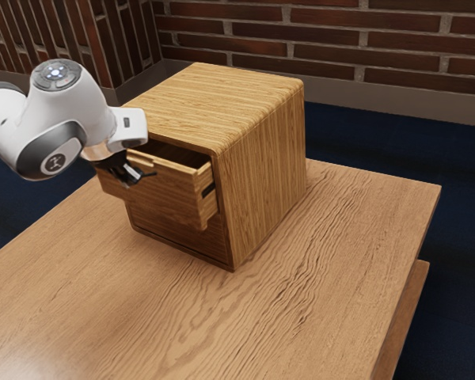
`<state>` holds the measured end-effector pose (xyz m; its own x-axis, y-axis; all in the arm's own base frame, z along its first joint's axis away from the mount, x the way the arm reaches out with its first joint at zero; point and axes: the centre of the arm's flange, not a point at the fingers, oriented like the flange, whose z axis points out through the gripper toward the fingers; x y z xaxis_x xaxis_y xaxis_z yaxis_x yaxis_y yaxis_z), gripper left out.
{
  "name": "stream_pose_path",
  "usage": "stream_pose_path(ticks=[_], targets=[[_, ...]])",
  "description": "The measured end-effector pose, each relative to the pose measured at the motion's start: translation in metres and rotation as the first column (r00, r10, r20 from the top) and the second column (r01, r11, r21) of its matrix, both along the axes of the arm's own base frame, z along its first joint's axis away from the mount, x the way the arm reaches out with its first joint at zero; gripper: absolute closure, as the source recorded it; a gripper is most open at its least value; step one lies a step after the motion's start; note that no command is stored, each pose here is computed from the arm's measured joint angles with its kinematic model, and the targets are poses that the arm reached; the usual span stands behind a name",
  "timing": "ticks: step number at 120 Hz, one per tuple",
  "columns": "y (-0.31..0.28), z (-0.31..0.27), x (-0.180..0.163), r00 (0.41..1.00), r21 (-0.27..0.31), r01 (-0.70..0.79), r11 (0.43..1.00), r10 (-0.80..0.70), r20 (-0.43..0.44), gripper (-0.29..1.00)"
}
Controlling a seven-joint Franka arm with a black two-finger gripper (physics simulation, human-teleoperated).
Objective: Push the drawer handle with one arm to close the drawer
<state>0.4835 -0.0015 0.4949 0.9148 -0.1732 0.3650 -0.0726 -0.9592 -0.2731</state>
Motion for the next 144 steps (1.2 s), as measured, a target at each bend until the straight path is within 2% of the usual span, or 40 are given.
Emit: stream_pose_path(ticks=[58, 144], targets=[[-0.003, 0.004, 0.024, 0.999, 0.020, 0.025, 0.999, -0.026, 0.033, 0.78], [-0.007, 0.000, 0.050, 0.999, 0.041, 0.042, 0.998, -0.043, 0.031, 0.79]])
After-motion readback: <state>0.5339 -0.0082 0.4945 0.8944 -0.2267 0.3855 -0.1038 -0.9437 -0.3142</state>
